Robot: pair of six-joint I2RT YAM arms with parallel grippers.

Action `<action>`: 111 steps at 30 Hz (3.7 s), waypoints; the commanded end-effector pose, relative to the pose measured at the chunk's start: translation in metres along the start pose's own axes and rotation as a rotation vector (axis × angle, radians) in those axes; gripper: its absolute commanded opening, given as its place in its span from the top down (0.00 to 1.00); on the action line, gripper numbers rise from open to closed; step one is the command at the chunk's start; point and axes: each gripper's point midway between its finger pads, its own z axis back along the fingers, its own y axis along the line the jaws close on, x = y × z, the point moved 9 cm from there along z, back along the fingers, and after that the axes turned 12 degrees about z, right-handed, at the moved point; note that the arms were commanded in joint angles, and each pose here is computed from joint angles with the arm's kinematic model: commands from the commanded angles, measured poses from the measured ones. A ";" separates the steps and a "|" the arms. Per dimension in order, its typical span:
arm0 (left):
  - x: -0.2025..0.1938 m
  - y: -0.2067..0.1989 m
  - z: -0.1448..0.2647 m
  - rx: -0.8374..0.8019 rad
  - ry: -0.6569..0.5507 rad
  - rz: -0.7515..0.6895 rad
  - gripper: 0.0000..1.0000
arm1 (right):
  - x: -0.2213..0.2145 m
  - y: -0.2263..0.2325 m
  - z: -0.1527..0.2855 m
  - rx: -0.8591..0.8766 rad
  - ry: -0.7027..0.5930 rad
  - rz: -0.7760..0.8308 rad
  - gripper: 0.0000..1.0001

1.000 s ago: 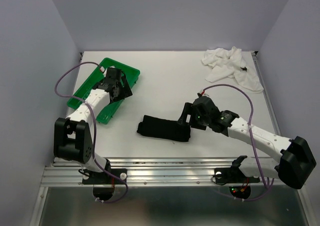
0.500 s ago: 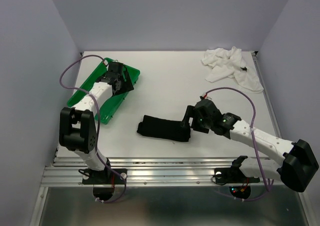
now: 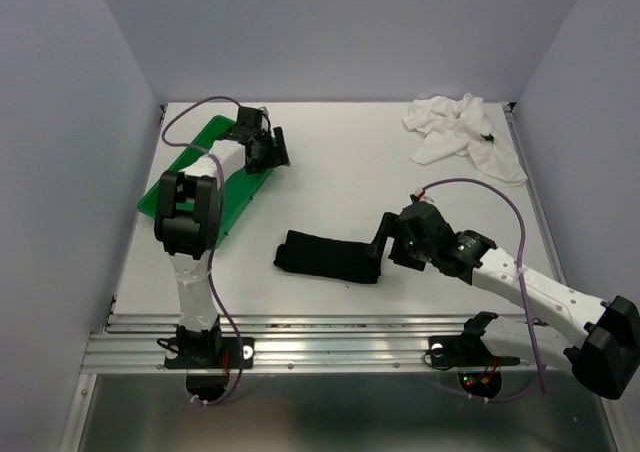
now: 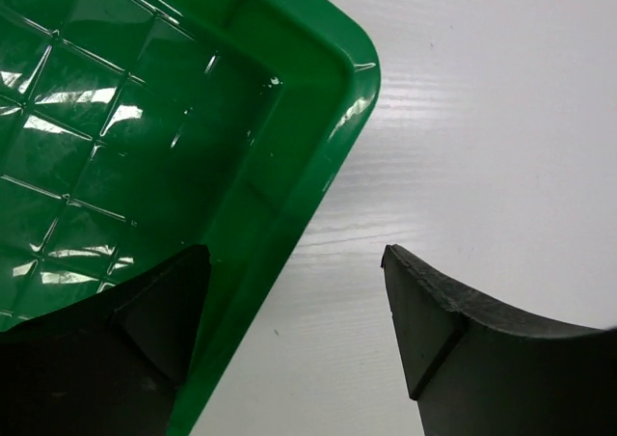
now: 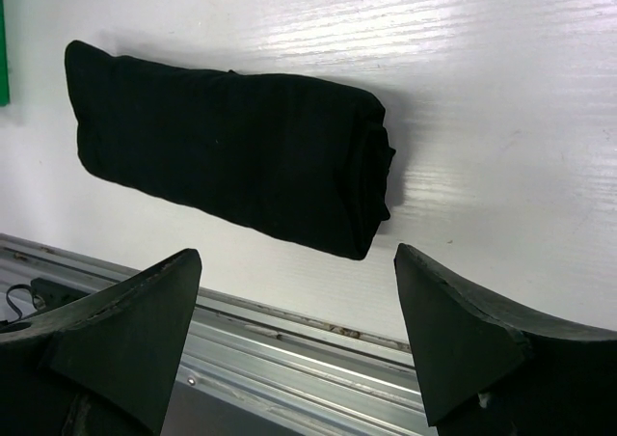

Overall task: Roll the t-shirts
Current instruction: Move the bin to the center of the board, then pick up the T-shirt from the center of the board.

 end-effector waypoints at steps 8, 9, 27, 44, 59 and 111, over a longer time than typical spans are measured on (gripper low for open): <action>-0.052 -0.084 0.031 -0.320 0.119 -0.331 0.26 | -0.002 -0.004 0.000 -0.037 -0.015 -0.020 0.13; -0.055 -0.086 0.031 -0.327 0.125 -0.353 0.26 | -0.002 -0.004 0.000 -0.036 -0.014 -0.018 0.12; -0.039 -0.117 0.178 -0.443 -0.055 -0.296 0.23 | -0.041 -0.013 -0.039 0.087 0.061 -0.110 0.09; -0.167 0.003 0.216 -0.318 0.016 0.216 0.14 | -0.047 -0.024 -0.076 0.067 0.063 -0.133 0.60; -0.213 0.033 0.199 -0.220 0.138 0.366 0.05 | -0.041 -0.041 -0.062 0.035 0.132 0.028 0.92; -0.244 0.043 0.128 -0.104 0.254 0.254 0.12 | -0.030 -0.031 -0.068 0.046 0.162 0.061 0.92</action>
